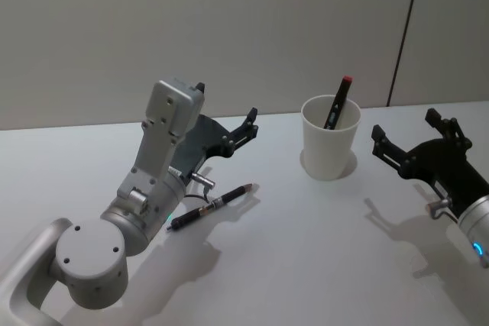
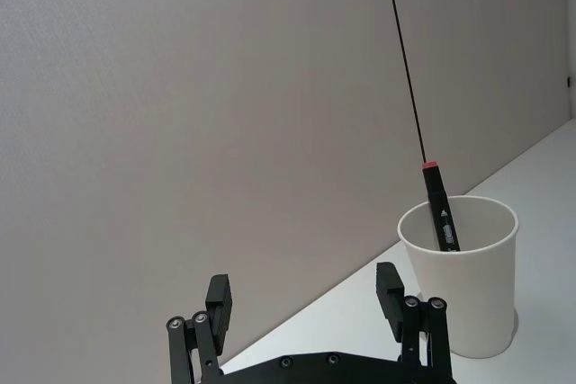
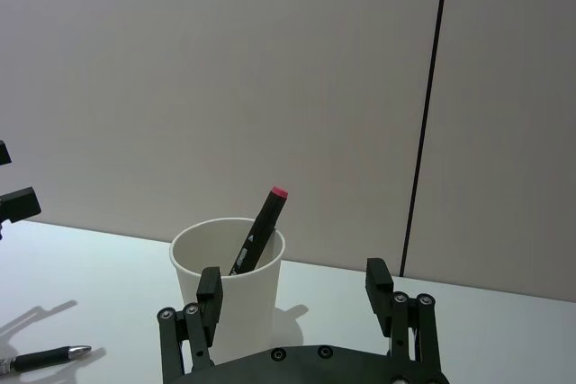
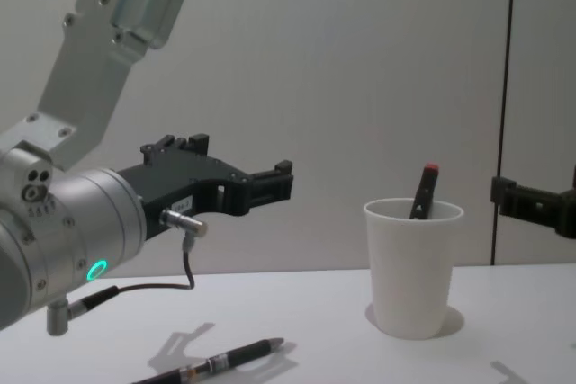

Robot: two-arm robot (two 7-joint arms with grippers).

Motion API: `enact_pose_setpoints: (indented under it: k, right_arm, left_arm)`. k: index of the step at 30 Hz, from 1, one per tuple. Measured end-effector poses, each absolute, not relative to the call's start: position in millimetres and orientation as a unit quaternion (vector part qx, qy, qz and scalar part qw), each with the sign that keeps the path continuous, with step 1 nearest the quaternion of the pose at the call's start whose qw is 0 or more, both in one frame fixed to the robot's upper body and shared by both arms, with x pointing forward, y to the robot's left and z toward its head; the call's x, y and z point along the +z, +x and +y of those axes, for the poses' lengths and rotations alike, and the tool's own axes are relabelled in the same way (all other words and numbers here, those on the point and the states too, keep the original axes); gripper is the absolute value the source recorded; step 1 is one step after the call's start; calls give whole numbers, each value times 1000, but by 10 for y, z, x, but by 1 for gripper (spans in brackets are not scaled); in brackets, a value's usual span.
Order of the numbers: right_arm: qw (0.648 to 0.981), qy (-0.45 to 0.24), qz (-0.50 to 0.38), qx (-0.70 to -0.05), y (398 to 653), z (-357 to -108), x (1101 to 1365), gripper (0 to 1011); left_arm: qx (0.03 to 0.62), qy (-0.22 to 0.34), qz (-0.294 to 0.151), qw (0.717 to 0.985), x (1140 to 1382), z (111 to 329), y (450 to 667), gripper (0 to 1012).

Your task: Place the pen into the pen holder.

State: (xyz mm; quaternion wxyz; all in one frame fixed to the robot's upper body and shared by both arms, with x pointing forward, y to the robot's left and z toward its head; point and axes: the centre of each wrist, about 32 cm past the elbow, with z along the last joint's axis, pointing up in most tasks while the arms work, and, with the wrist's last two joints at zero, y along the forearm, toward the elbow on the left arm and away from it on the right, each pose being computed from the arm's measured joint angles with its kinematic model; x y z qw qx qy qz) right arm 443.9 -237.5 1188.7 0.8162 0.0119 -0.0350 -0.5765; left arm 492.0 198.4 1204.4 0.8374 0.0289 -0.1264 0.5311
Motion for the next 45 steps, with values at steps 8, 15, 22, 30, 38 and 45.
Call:
enact_pose_setpoints:
  k: [8, 15, 22, 30, 38, 45]
  right_arm:
    - [816, 12, -35, -577, 4434, -2374, 11888, 1001]
    - [816, 12, -35, -577, 4433, -2371, 11887, 1001]
    - [816, 12, -35, -577, 4433, -2371, 11887, 1001]
    - [816, 12, -35, -577, 4433, -2371, 11887, 1001]
    - [816, 12, -35, -577, 4433, -2371, 11887, 1001]
    - [816, 12, -35, -577, 4433, -2371, 11887, 1001]
  left_arm:
    - [531, 29, -126, 837, 12044, 1984, 4920, 1001]
    - [528, 29, -125, 840, 12045, 1990, 4920, 1001]
    - [514, 29, -115, 850, 12059, 2034, 4915, 1001]
    - [492, 38, -98, 864, 12093, 2183, 4890, 1001]
    - [479, 56, -83, 872, 12128, 2364, 4851, 1001]
    - [470, 76, -70, 877, 12168, 2518, 4813, 1001]
